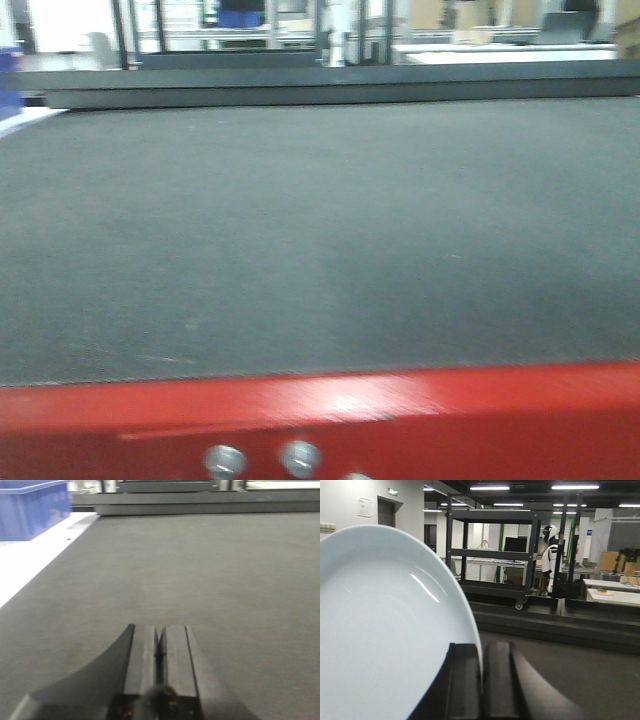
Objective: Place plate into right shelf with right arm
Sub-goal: 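Drive the base away from the table holding the plate in the right gripper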
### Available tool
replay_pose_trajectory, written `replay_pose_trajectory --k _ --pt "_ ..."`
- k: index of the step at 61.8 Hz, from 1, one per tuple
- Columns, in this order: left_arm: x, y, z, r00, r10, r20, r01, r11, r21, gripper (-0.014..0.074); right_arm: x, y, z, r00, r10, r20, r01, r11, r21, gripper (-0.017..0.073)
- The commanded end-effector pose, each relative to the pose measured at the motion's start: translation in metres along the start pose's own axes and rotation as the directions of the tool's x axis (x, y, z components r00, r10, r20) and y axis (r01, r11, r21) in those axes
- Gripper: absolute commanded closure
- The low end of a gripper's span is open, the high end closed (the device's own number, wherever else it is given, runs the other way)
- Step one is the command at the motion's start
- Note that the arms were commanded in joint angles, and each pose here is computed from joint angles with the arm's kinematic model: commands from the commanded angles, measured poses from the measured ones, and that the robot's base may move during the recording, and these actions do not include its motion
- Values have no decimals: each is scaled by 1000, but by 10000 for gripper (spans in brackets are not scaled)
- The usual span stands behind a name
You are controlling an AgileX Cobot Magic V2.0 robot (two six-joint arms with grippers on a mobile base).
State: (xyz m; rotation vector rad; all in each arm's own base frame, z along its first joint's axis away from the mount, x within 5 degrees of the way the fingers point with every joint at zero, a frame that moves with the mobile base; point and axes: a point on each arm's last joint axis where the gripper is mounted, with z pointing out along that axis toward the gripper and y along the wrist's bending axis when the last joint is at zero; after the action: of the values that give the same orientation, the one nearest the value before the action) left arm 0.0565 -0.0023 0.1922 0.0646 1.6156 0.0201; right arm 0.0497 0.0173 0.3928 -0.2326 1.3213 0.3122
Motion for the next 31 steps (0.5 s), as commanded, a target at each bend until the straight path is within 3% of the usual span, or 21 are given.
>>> replay_pose_trajectory --k 1,31 --pt "-5 2 -1 996 -8 84 9 1000 -21 641 -17 1 0 994 -20 109 21 1000 -9 522" --pt "-5 2 -1 996 -8 84 9 1000 -21 641 -17 1 0 994 -20 109 21 1000 -9 522"
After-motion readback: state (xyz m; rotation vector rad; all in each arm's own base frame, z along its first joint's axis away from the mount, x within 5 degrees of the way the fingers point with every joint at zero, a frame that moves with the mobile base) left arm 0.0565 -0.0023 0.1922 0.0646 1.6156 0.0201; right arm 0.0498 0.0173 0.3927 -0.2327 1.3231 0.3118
